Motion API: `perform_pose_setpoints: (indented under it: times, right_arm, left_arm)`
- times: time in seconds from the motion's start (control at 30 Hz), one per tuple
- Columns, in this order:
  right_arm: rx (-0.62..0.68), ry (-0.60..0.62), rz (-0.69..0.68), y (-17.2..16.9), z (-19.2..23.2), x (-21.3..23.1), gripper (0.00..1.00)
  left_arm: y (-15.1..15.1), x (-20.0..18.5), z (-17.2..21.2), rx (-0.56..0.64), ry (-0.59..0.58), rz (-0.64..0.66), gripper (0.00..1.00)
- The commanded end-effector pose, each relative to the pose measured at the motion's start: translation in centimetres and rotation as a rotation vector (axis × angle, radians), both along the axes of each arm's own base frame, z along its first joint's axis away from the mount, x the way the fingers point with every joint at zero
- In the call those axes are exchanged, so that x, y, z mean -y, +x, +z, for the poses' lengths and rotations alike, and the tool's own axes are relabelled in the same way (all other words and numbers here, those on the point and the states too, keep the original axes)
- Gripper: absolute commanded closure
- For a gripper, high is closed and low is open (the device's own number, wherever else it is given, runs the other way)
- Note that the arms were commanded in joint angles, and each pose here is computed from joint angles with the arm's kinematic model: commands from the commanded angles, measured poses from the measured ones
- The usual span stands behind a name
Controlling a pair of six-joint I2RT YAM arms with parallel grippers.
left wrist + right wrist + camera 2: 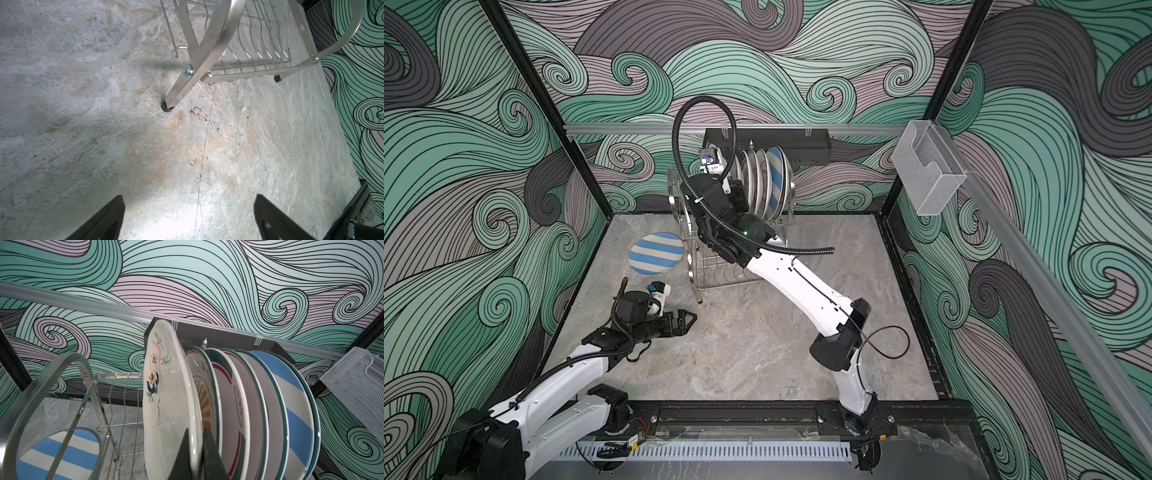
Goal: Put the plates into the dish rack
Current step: 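Lower the floral plate into the rack slot nearest the robot with the right gripper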
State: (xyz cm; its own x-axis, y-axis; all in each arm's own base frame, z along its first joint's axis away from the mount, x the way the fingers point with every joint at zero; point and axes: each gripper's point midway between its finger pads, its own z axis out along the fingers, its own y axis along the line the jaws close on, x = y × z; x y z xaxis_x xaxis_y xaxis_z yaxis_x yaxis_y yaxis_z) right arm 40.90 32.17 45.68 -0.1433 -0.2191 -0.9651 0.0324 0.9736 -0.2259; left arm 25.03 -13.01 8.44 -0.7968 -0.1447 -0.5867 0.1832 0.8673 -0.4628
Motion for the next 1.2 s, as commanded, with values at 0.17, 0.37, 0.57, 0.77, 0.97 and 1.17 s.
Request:
perform_pose_setpoints:
  times: [0.17, 0.37, 0.57, 0.77, 0.97, 1.17]
  right_arm:
    - [0.159, 0.105, -0.11, -0.2, 5.8, 2.3, 1.0]
    - [0.154, 0.09, -0.117, 0.3, 5.2, 1.8, 1.0]
    - [0.138, 0.075, -0.123, 0.8, 4.2, 1.4, 1.0]
    - [0.115, 0.054, -0.13, 1.2, 3.2, 1.5, 1.0]
    - [0.085, 0.061, -0.118, 1.4, 1.8, 1.3, 1.0]
    - [0.063, 0.061, -0.101, 1.5, 0.9, 0.8, 1.0]
  left_arm:
    - [0.2, 0.0, 0.3, 0.017, 0.001, -0.006, 0.01]
    - [0.2, 0.0, 0.2, 0.013, 0.001, -0.007, 0.01]
    - [0.1, 0.0, 0.2, 0.011, 0.001, -0.006, 0.01]
    - [0.2, -0.1, 0.1, 0.01, 0.003, -0.005, 0.01]
    - [0.2, -0.1, 0.1, 0.009, 0.004, -0.004, 0.01]
    - [0.2, -0.1, 0.1, 0.008, 0.005, -0.004, 0.01]
